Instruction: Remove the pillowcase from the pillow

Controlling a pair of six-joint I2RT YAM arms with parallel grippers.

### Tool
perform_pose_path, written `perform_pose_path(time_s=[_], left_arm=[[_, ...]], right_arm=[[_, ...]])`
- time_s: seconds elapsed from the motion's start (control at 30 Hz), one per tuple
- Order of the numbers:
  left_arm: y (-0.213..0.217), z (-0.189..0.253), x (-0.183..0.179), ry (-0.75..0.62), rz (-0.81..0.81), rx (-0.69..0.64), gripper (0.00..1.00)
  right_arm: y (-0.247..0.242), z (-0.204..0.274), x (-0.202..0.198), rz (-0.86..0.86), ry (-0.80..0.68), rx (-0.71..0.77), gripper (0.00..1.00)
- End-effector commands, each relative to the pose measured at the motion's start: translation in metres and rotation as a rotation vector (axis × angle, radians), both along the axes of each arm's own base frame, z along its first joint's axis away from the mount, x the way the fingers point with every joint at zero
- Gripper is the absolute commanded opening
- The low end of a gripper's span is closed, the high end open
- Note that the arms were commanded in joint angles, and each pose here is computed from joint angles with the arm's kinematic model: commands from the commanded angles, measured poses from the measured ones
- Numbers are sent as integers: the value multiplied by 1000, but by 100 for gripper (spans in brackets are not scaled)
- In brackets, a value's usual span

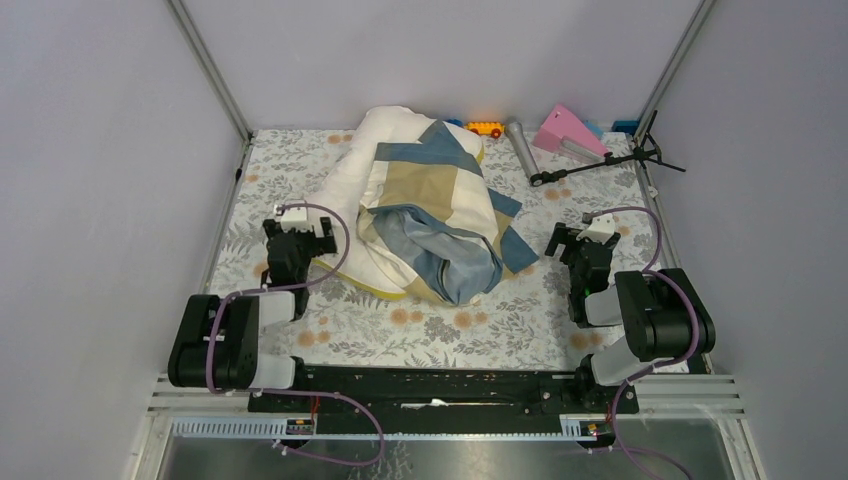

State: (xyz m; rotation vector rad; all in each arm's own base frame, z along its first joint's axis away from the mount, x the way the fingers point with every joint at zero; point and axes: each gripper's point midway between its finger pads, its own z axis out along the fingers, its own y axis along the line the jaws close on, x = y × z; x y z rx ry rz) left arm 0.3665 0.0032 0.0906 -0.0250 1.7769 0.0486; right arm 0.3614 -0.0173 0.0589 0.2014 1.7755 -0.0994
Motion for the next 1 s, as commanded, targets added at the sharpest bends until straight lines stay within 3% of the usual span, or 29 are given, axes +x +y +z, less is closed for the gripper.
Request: perform_pose_path(time_s=[0.0,0.07,0.13,0.27,0.97], left_arm=[[-4,21,12,-81,4,-70,99],[-19,25,-2,-179,-85,-75,99],[-11,20,-5,-205,-29,-84,99],[-9,6,16,-106,-5,-74,99],[-16,7,16,-114,-41,-59,99]], right_arm=[[-8,13,8,-43,-46,-3,100],[-8,13,8,-43,-45,-2,100],[-8,13,7,-43,-45,-2,100],[-8,13,7,-43,-44,-3,100],[-7,13,8,-42,-46,-2,99]])
